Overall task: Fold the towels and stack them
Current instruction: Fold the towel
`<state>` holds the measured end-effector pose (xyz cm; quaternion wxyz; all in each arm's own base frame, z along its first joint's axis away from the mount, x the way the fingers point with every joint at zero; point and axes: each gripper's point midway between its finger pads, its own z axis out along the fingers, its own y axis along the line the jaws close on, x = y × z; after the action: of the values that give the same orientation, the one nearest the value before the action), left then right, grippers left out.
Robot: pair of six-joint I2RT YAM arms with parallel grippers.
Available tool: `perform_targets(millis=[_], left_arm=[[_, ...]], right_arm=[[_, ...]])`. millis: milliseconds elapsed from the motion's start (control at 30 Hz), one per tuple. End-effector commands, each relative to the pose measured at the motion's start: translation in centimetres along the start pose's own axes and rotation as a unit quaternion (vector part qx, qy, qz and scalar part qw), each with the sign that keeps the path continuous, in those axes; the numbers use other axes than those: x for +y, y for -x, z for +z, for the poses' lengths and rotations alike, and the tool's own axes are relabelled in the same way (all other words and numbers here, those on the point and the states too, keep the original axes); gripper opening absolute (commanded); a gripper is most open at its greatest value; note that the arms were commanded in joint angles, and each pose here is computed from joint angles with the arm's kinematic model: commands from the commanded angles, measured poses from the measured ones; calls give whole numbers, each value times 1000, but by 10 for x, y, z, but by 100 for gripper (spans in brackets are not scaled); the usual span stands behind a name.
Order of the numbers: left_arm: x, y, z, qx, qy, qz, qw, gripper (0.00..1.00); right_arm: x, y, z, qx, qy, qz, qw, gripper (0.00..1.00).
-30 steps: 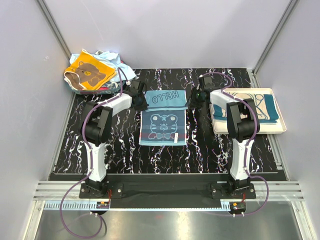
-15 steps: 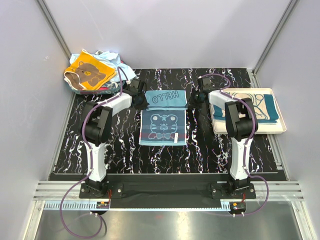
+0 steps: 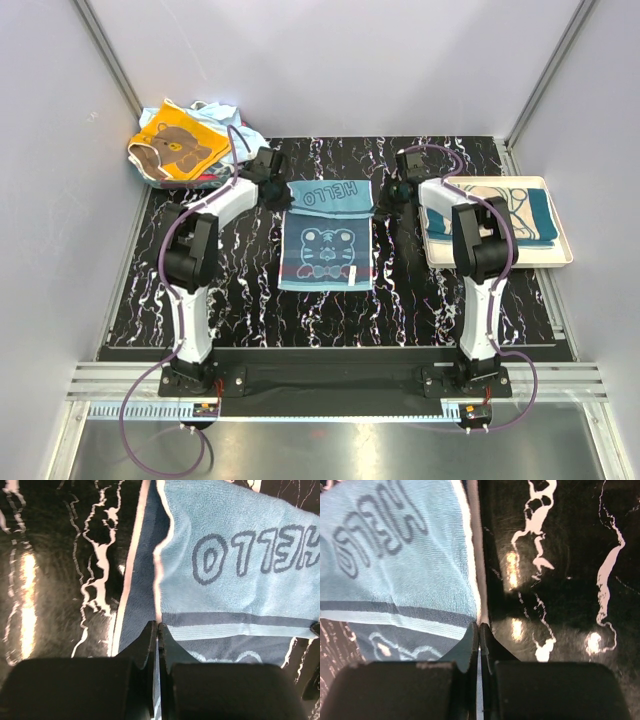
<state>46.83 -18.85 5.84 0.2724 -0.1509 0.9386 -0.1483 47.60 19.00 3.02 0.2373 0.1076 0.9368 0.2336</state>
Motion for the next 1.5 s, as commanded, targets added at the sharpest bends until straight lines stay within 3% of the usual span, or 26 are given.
perform_targets(millis=[0, 267, 967, 1467], left_arm=[[-21, 34, -46, -43, -34, 2, 998, 0], [-20, 30, -79, -59, -48, 2, 997, 0], [11, -55, -110, -33, -70, 8, 997, 0], [6, -72, -133, -38, -82, 28, 996, 0]], right_arm=[[44, 28, -45, -47, 48, -19, 998, 0], [58, 22, -81, -59, 74, -18, 995, 0], [49, -64, -109, -33, 70, -28, 997, 0], [46, -75, -133, -48, 72, -33, 996, 0]])
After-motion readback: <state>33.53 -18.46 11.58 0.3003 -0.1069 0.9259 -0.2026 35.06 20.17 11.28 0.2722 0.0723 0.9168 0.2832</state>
